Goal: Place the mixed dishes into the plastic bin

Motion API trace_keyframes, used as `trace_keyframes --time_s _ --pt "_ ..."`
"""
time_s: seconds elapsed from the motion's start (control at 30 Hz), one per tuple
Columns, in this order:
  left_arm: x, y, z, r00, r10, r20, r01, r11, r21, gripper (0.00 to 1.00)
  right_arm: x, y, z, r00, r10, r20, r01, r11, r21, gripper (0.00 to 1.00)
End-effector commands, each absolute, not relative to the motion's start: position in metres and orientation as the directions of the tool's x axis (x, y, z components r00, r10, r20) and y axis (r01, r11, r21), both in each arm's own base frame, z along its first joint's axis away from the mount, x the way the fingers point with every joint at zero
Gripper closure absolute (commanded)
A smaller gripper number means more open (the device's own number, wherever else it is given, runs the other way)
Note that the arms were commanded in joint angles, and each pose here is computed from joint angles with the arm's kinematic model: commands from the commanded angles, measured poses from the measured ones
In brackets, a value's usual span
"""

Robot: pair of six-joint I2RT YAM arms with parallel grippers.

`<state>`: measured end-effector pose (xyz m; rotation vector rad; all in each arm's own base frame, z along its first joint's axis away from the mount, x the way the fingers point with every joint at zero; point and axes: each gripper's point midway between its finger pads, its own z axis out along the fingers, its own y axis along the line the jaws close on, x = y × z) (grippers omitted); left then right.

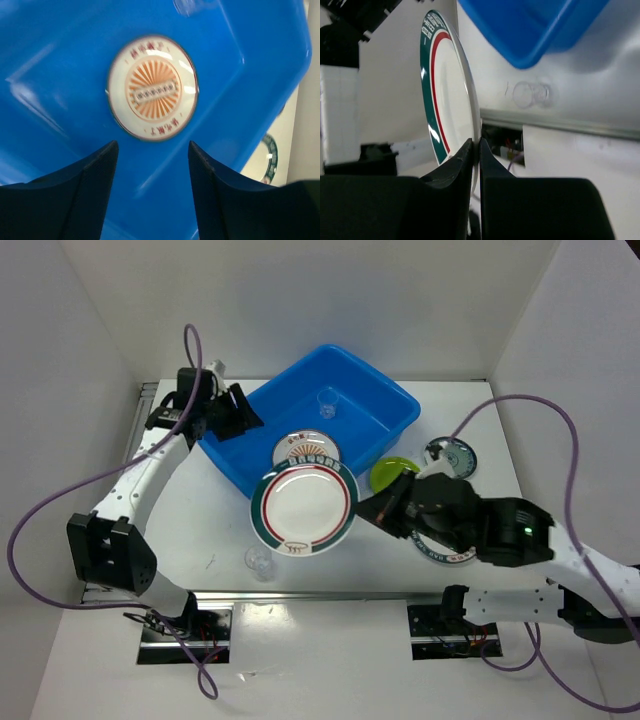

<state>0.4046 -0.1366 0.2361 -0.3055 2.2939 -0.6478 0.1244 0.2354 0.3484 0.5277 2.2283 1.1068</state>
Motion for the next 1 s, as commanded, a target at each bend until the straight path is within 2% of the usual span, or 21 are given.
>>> trace_keyframes --time_s 0.0,0.1,0.27,0.4,0.67,0.97 --pt "0.42 -0.1 0.288 -0.585 -0.445 -0.678 -0.039 0.85 -0.525 0.34 0.18 0.261 0.371 -0.583 0.674 -0.454 0.005 0.561 0.828 0.99" --pt "0.421 -0.096 0.301 -0.559 -0.453 -0.694 -0.031 0.848 -0.528 0.33 0.212 0.266 0.371 -0.514 0.686 -0.514 -0.01 0.595 0.804 0.99" --pt "0.417 -0.097 0.301 -0.558 -0.452 -0.696 -0.02 0.846 -0.533 0.33 0.275 0.239 0.358 -0.386 0.721 -0.576 0.058 0.642 0.765 0.99" --pt "0.413 -0.101 0.297 -0.572 -0.448 -0.687 -0.007 0.84 -0.542 0.33 0.32 0.22 0.333 -0.373 0.699 -0.611 0.103 0.685 0.721 0.99" --pt "0.415 -0.108 0.291 -0.589 -0.441 -0.677 0.022 0.829 -0.559 0.33 0.4 0.218 0.268 -0.444 0.579 -0.684 0.146 0.8 0.582 0.99" --pt "0.418 -0.109 0.271 -0.615 -0.437 -0.657 0.01 0.828 -0.561 0.33 0.446 0.241 0.213 -0.549 0.498 -0.671 0.13 0.844 0.52 0.99"
